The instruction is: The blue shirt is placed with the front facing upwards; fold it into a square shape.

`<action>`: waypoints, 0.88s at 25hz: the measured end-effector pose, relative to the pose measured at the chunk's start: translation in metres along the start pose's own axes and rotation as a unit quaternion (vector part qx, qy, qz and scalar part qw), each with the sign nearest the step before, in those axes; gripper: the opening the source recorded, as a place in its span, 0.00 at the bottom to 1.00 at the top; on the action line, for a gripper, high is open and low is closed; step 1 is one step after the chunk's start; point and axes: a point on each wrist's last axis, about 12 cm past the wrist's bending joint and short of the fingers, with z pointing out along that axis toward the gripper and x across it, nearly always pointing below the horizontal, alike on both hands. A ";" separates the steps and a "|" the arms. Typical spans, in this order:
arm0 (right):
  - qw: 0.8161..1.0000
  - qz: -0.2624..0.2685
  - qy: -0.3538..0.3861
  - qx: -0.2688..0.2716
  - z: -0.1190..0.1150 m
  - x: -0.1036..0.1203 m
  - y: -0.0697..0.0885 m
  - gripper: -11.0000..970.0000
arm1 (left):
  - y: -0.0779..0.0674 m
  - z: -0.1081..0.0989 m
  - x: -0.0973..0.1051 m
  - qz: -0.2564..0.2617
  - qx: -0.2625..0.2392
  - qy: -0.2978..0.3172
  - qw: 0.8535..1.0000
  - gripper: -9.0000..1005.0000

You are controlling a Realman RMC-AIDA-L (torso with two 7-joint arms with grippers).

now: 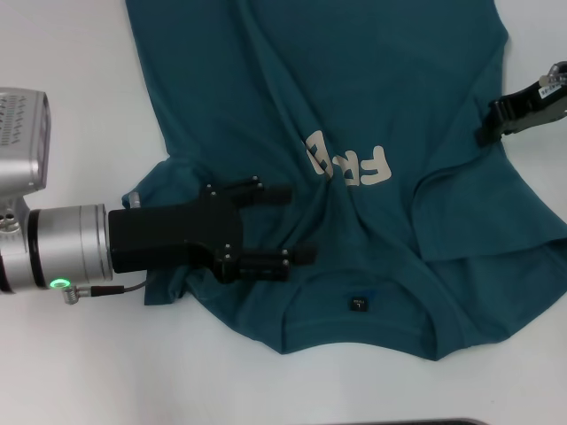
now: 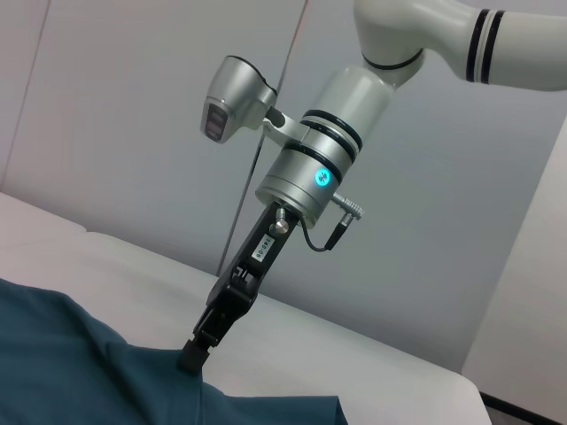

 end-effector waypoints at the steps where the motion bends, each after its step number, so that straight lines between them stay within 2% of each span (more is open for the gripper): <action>1: 1.000 -0.001 -0.002 -0.005 0.001 0.000 0.002 0.10 | 0.000 0.000 0.000 0.003 0.000 0.000 1.000 0.90; 3: 1.000 -0.001 -0.004 -0.010 0.002 -0.001 0.003 0.05 | 0.000 0.000 0.001 0.004 0.000 0.000 1.000 0.90; 8: 0.999 0.000 -0.024 -0.034 -0.001 -0.007 0.010 0.05 | 0.000 0.000 0.000 0.004 0.000 -0.001 1.000 0.90; 22: 0.998 -0.030 -0.035 -0.034 0.004 -0.027 0.035 0.05 | 0.000 0.001 -0.001 0.006 0.002 -0.001 1.000 0.90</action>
